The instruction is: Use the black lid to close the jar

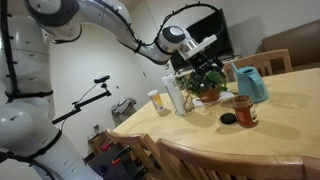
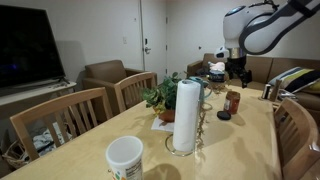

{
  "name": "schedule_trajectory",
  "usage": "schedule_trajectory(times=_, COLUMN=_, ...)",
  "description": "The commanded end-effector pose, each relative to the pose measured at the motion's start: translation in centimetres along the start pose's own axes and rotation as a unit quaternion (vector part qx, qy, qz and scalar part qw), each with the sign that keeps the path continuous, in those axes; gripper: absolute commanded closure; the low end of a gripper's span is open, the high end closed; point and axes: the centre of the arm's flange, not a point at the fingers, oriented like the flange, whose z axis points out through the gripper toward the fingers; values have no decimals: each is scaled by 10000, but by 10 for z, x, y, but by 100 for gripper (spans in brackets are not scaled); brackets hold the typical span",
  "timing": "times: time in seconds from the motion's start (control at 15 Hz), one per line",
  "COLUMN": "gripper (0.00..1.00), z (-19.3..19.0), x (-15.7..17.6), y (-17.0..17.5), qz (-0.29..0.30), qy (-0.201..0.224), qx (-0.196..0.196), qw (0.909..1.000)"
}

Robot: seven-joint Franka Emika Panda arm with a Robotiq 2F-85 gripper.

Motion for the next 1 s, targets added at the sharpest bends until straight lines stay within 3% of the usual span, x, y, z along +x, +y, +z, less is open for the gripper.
schedule_trajectory(times=0.0, gripper=0, z=14, x=27, y=-6, qz=-287, qy=-220, qx=14, qw=9993)
schedule_trajectory(times=0.53, gripper=0, z=52, x=65, y=-15, qz=-835, qy=-425, qx=32, qw=9956)
schedule_trajectory(times=0.93, gripper=0, z=67, x=67, y=-18, qz=-905, qy=-418, qx=119, qw=9949)
